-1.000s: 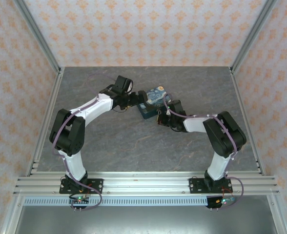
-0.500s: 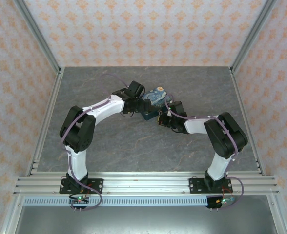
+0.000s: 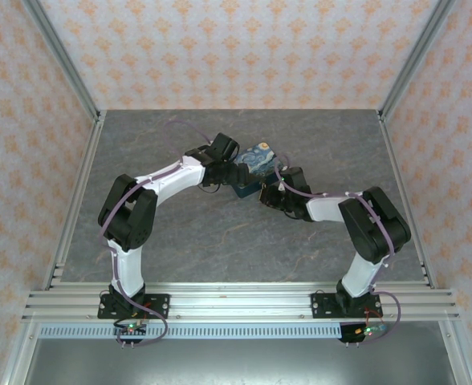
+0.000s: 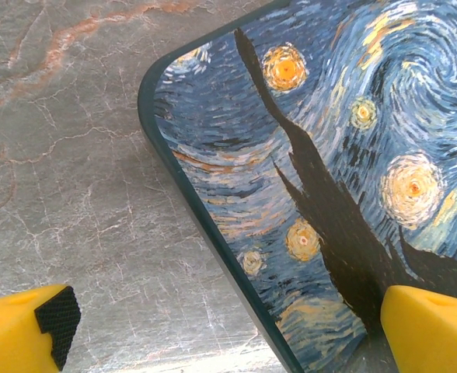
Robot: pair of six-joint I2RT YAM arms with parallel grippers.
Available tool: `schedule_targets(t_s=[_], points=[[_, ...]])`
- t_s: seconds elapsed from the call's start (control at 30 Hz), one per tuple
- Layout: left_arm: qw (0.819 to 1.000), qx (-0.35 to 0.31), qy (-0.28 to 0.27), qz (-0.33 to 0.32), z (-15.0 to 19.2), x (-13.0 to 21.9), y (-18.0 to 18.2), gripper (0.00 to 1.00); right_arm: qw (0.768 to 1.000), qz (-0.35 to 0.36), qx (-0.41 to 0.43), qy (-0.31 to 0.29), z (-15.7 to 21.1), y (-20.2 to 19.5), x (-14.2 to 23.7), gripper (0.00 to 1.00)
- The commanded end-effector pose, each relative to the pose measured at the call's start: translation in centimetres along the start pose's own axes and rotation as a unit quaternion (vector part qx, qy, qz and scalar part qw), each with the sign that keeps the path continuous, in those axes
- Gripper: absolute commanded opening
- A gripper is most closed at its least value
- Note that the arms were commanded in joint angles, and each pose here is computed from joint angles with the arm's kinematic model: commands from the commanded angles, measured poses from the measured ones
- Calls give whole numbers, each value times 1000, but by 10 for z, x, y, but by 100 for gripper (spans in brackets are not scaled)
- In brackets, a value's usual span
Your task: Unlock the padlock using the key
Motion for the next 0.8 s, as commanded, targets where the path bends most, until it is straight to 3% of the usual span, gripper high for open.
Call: schedule_targets(t_s=[0.0, 0.2, 0.6, 0.77], points=[[999, -13, 8, -39, 8, -8, 11, 100, 1000, 10, -12, -9, 1, -8, 5, 30], [999, -13, 9, -40, 9, -9, 12, 100, 1000, -1, -20, -11, 2, -8, 0, 29], [999, -14, 9, -41, 10, -8, 12, 100, 999, -5, -31, -16, 4, -11, -1, 1], [999, -14, 9, -43, 11, -9, 14, 100, 999, -4, -41, -23, 4, -15, 1, 0]])
Point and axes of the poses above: each hand's point on the last joint's axis, 136 mm out from that joint toward the fingers, its own x axis back along the fingers, its own y axis along the line the jaws close on, z = x × y, the point moved 5 cm from there along x, back along the fingers, and after that the axes turned 13 degrees about x, right-handed, at the moved point
